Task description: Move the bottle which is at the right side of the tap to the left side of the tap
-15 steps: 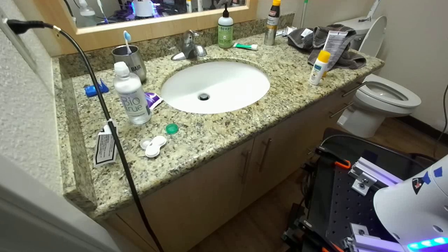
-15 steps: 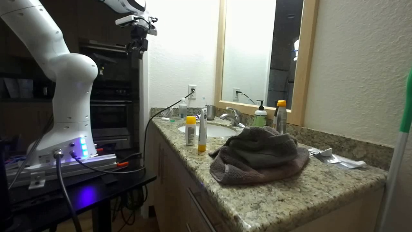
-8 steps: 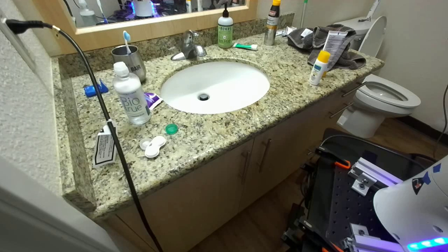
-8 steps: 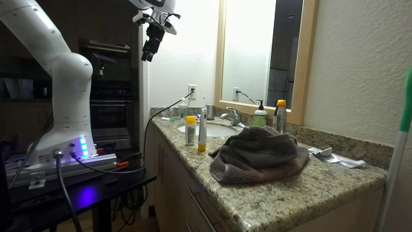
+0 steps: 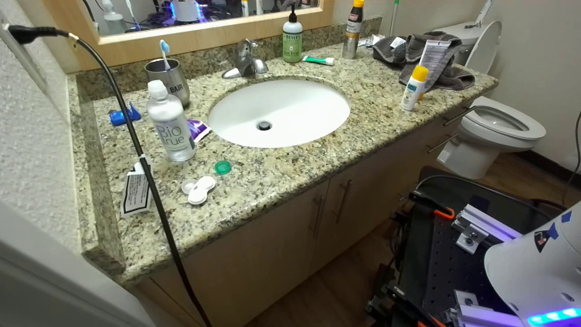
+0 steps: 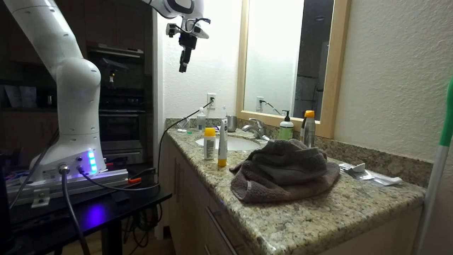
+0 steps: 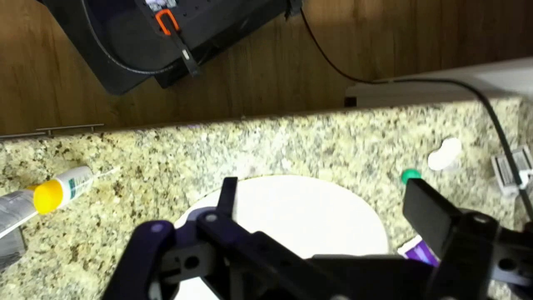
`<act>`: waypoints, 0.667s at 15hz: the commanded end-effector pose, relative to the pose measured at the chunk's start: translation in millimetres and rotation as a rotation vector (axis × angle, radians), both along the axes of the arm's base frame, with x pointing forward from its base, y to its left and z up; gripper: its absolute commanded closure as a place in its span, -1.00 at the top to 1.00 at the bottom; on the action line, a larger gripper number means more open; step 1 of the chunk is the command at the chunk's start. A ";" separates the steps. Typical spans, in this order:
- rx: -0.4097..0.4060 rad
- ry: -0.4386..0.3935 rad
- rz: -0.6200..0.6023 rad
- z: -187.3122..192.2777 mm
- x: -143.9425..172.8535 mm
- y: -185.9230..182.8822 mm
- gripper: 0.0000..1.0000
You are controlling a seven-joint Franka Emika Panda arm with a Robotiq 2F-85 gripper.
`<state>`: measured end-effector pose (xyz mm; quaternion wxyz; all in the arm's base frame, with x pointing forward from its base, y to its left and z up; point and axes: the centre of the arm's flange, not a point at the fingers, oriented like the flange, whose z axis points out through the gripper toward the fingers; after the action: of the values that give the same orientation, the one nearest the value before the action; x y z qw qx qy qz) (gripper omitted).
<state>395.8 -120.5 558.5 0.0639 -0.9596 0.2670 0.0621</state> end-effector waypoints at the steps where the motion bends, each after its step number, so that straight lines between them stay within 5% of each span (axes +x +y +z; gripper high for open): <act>1: -0.038 -0.055 -0.193 17.8 69.1 -52.5 1.00; 5: -0.061 -0.090 -0.425 27.8 83.5 -91.6 1.00; 6: -0.070 -0.083 -0.333 15.1 71.7 -83.7 1.00; 10: -0.098 -0.074 -0.323 4.3 76.7 -82.9 1.00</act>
<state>471.7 -205.3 574.7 0.0499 -0.9039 0.4248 0.0005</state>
